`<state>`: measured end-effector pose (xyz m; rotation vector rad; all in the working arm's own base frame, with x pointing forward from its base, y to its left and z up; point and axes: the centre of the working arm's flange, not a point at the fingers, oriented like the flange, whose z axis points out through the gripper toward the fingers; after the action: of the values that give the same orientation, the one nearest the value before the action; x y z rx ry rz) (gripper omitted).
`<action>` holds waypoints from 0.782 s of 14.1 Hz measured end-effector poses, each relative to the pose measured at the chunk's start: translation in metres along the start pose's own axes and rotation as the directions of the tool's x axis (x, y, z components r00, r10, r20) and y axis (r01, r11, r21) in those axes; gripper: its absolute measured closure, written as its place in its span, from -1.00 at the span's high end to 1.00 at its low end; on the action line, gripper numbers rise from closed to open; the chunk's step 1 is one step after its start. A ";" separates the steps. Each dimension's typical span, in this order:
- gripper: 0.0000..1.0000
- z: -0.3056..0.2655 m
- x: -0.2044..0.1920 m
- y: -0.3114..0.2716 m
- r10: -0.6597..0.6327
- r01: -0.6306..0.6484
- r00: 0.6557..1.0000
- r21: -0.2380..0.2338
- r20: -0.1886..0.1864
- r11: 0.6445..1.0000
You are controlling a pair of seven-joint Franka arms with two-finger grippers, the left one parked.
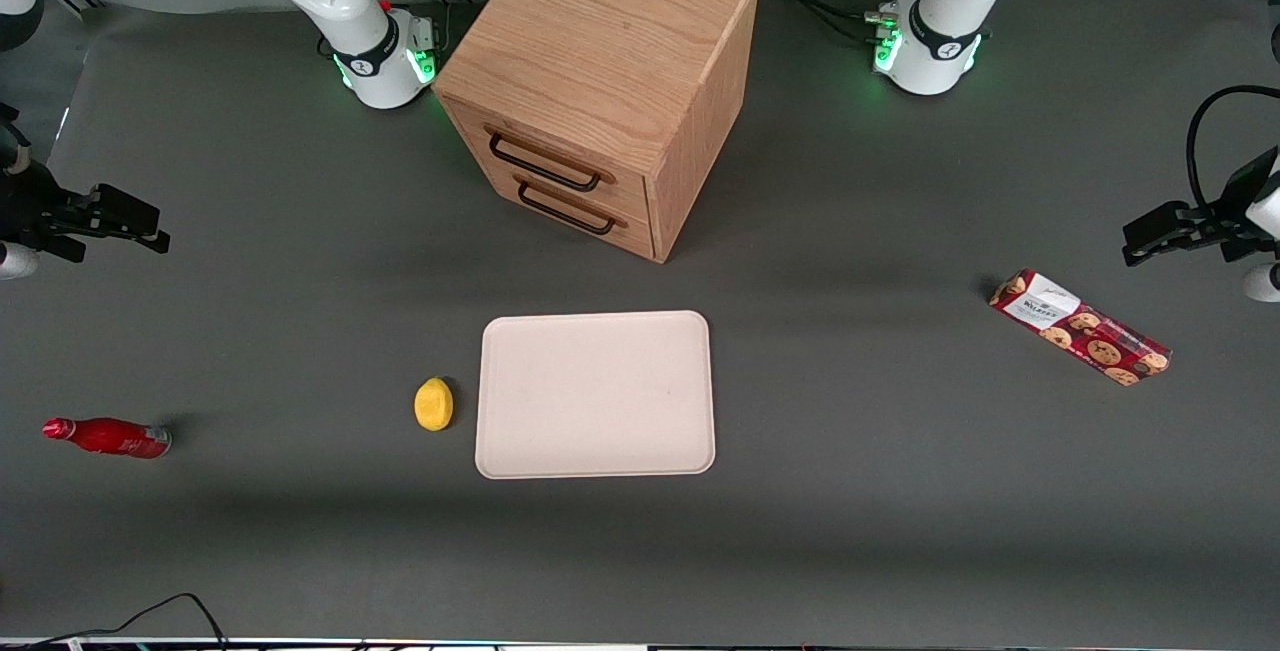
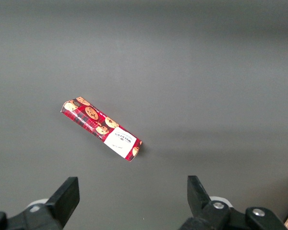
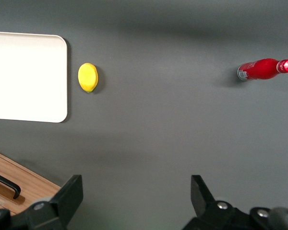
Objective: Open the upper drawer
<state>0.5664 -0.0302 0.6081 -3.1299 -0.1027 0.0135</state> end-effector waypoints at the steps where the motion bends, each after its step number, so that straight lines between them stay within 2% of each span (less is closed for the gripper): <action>1: 1.00 0.000 0.000 0.001 0.003 -0.003 1.000 0.000 0.000 1.000; 11: 1.00 0.001 0.000 0.005 0.011 -0.011 1.000 -0.001 0.002 1.000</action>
<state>0.5671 -0.0355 0.6068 -3.1311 -0.0850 0.0168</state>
